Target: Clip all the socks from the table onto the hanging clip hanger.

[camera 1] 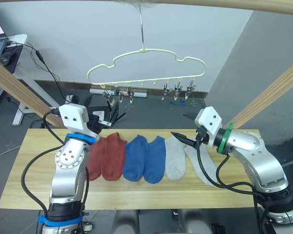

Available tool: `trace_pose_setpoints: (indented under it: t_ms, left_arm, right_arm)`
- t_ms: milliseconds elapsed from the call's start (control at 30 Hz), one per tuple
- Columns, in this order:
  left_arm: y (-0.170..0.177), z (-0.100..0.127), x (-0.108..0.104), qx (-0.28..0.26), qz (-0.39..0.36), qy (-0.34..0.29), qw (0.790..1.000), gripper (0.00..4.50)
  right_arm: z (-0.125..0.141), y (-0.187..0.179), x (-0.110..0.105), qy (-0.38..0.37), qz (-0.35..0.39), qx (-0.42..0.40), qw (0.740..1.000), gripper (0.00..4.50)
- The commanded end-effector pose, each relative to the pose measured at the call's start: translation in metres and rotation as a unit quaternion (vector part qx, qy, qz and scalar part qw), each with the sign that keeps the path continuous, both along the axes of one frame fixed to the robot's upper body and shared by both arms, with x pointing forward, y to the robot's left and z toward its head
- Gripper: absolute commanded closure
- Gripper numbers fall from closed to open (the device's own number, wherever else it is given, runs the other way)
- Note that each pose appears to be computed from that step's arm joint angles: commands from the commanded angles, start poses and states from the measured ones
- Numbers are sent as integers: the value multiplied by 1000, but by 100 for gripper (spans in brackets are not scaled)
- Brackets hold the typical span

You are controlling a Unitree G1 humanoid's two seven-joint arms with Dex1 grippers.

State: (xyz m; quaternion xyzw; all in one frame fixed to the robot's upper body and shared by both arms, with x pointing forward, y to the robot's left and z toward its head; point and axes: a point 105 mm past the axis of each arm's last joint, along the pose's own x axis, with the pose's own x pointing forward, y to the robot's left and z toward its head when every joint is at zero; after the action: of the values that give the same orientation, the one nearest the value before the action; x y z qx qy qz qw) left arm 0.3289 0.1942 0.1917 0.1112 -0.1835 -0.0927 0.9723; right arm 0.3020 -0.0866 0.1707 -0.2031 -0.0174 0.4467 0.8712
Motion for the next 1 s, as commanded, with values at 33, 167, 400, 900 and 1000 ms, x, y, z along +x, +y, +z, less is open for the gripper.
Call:
trace_pose_setpoints:
  t_ms: [33,167,400,900,1000]
  left_arm:
    - [6,12,-2,-10,13,-28,999,0]
    - [5,12,-3,-19,7,-29,999,87]
    - [2,13,1,-40,1,-25,999,180]
    - [0,19,13,-72,-10,-33,997,180]
    - [-2,20,13,-76,-17,-35,996,180]
  right_arm:
    - [24,5,-4,-37,20,27,999,47]
    - [33,10,-4,-44,34,42,998,43]
    - [41,15,-5,-49,47,55,996,43]
    - [51,22,-3,-54,69,67,994,43]
    - [50,22,-4,-51,70,66,994,43]
